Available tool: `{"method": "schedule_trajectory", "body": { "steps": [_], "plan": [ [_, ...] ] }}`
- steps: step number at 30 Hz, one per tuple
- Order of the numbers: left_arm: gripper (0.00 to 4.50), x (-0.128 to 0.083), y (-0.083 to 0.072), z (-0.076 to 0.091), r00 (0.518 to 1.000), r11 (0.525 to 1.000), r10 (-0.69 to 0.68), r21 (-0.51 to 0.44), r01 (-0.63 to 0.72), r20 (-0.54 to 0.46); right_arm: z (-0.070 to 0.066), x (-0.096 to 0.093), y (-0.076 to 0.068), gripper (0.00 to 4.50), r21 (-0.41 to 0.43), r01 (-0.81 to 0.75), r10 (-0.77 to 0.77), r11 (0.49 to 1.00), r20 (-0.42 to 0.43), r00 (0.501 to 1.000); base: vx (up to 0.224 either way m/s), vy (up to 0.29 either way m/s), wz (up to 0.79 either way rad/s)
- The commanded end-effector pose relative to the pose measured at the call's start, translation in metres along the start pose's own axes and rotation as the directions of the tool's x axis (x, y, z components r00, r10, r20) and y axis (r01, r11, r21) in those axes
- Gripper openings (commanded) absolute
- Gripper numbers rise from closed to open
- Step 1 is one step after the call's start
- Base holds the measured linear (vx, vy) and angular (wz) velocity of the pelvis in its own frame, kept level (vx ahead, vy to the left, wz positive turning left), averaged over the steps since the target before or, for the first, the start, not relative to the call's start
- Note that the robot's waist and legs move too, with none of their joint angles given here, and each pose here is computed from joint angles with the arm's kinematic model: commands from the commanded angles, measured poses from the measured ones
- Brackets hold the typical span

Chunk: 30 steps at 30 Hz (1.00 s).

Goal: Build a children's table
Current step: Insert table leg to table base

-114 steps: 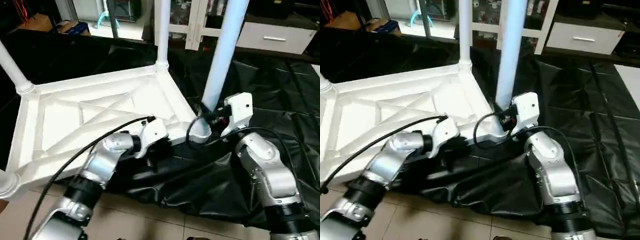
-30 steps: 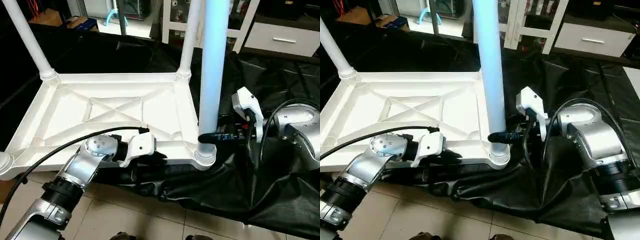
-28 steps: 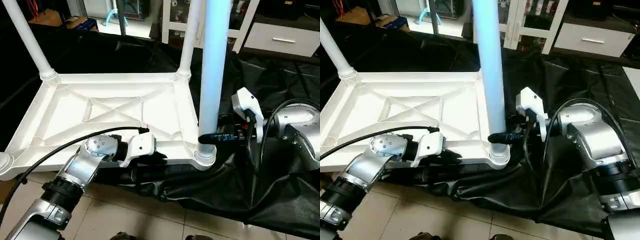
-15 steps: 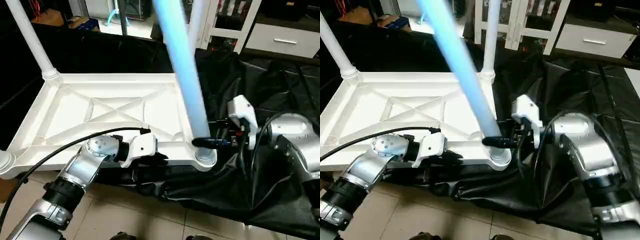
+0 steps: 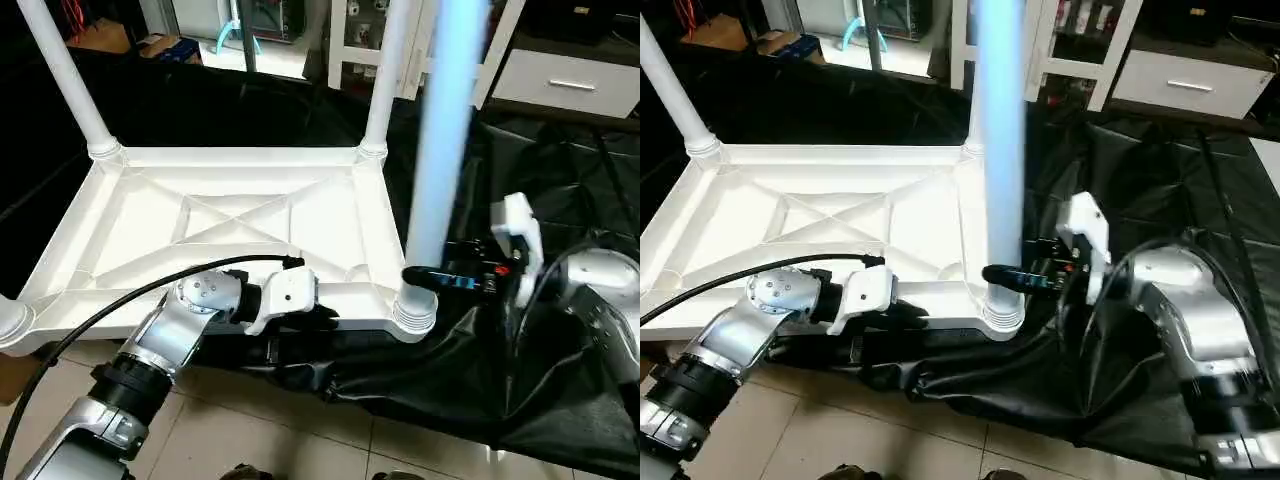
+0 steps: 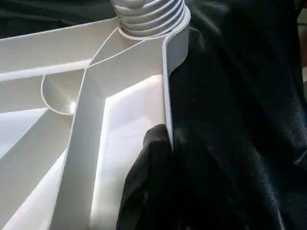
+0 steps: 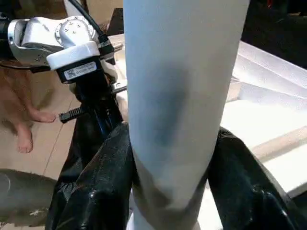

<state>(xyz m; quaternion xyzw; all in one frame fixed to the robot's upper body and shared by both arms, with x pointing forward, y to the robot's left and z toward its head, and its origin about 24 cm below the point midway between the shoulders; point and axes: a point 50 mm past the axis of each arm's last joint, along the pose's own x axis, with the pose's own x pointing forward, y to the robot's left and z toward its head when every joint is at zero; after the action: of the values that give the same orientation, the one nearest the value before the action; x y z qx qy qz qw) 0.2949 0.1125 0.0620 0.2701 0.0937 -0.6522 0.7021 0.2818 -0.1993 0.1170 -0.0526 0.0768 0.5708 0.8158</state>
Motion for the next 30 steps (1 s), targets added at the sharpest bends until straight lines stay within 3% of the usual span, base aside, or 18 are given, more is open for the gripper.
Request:
{"method": "schedule_trajectory", "body": {
  "steps": [1,10,12,13,21,24,26,27,29,30],
  "plan": [
    [0.00,-0.002,0.006,0.009,0.999,0.999,0.019,0.050,-0.020,0.028,-0.042,-0.022,0.005,1.79,0.142,0.098,-0.070,0.985,-0.185,0.980,0.000,0.000,0.00],
    [0.00,-0.002,0.006,0.008,0.999,0.999,0.026,0.046,-0.027,0.026,-0.051,-0.038,0.021,1.79,0.179,0.087,-0.044,0.980,-0.228,0.973,0.000,0.000,0.00],
    [0.00,-0.002,0.006,0.008,0.999,0.999,0.026,0.046,-0.027,0.024,-0.051,-0.037,0.027,1.79,0.191,0.061,-0.015,0.980,-0.233,0.972,0.000,0.000,0.00],
    [0.00,-0.001,0.006,0.008,0.999,0.999,0.025,0.046,-0.026,0.024,-0.052,-0.034,0.037,1.79,0.212,0.022,0.029,0.977,-0.233,0.972,0.000,0.000,0.00],
    [0.00,0.000,0.006,0.009,0.999,0.999,0.020,0.045,-0.021,0.025,-0.052,-0.025,0.046,1.79,0.232,-0.001,0.053,0.973,-0.217,0.975,0.000,0.000,0.00],
    [0.00,0.000,0.006,0.009,0.999,0.999,0.026,0.047,-0.027,0.025,-0.044,-0.022,0.041,1.79,0.231,0.041,-0.005,0.972,-0.154,0.988,0.000,0.000,0.00],
    [0.00,-0.001,0.011,0.009,0.997,0.996,0.069,0.063,-0.071,0.025,-0.016,-0.021,0.017,1.79,0.250,0.147,-0.162,0.957,0.038,0.986,0.000,0.000,0.00],
    [0.00,-0.001,0.011,0.009,0.997,0.996,0.069,0.063,-0.071,0.025,-0.016,-0.021,0.017,1.79,0.250,0.147,-0.162,0.957,0.038,0.986,0.000,0.000,0.00],
    [0.00,-0.001,0.015,0.010,0.995,0.992,0.097,0.080,-0.098,0.023,0.013,-0.032,-0.003,1.78,0.289,0.190,-0.251,0.938,0.191,0.949,0.000,0.000,0.00],
    [0.00,-0.001,0.016,0.011,0.995,0.991,0.100,0.082,-0.101,0.023,0.016,-0.034,-0.005,1.78,0.294,0.190,-0.257,0.937,0.208,0.944,0.000,0.000,0.00]
  ]
}}
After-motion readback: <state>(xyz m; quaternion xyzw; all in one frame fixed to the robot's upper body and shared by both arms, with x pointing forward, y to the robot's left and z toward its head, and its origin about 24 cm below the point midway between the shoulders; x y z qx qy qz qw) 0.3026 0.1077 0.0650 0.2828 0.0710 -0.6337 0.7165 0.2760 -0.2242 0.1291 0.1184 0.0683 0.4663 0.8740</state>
